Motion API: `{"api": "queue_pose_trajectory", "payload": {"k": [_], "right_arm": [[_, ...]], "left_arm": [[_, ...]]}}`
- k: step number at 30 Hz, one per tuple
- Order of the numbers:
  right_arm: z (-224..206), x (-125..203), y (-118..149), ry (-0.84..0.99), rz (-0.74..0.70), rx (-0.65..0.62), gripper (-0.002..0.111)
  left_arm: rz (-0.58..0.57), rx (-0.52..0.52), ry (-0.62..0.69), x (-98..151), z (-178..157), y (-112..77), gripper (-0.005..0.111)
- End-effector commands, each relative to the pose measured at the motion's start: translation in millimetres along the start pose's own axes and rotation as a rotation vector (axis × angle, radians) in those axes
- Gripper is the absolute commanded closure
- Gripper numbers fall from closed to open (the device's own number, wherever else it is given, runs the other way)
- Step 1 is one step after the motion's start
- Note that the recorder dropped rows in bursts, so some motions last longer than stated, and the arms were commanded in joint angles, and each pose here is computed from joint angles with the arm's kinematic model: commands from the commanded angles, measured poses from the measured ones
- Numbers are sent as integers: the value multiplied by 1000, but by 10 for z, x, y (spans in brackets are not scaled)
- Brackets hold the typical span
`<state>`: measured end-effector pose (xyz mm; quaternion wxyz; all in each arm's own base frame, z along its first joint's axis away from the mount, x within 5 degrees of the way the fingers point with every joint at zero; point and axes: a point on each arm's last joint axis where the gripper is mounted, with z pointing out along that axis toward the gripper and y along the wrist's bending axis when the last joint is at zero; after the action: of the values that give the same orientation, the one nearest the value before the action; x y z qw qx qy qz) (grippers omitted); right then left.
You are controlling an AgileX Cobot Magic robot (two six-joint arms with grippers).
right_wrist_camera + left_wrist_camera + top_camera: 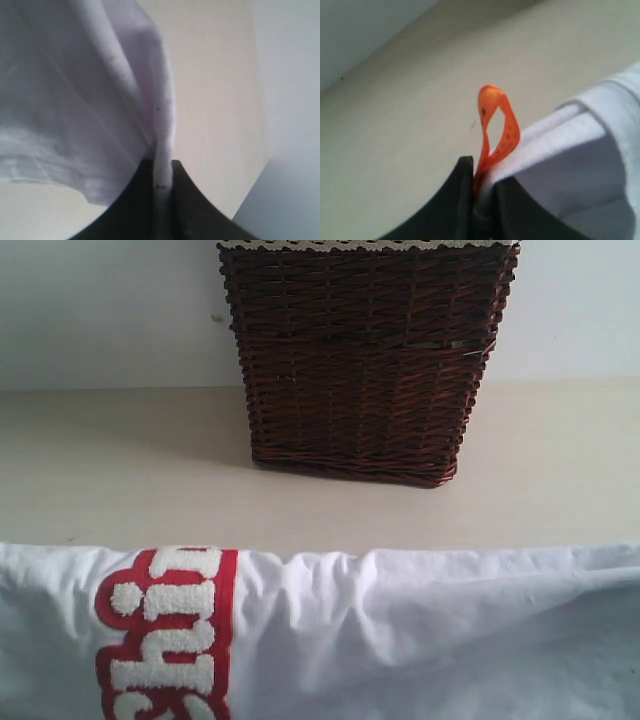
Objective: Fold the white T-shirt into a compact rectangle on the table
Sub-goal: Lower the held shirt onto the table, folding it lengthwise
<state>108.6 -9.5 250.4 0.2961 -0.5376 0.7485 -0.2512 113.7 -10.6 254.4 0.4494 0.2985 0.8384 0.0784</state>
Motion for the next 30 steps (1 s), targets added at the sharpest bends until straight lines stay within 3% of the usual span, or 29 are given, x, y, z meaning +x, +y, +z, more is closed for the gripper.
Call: {"api": "queue_pose_trajectory", "payload": {"k": [1, 6, 12, 25, 30], "right_arm": [[158, 3, -79, 17, -13, 2, 108], [353, 3, -92, 34, -12, -74, 108], [545, -1, -127, 40, -15, -100, 108], [954, -43, -334, 1, -6, 65, 108], [1173, -42, -354, -3, 10, 92, 103]], "left_arm": [[-24, -2, 29, 3, 153, 54, 107], [-21, 23, 83, 30, 322, 86, 107], [2, -25, 81, 21, 475, 170, 107], [-5, -152, 97, 73, 910, 357, 107], [8, -196, 124, 156, 1151, 407, 107]]}}
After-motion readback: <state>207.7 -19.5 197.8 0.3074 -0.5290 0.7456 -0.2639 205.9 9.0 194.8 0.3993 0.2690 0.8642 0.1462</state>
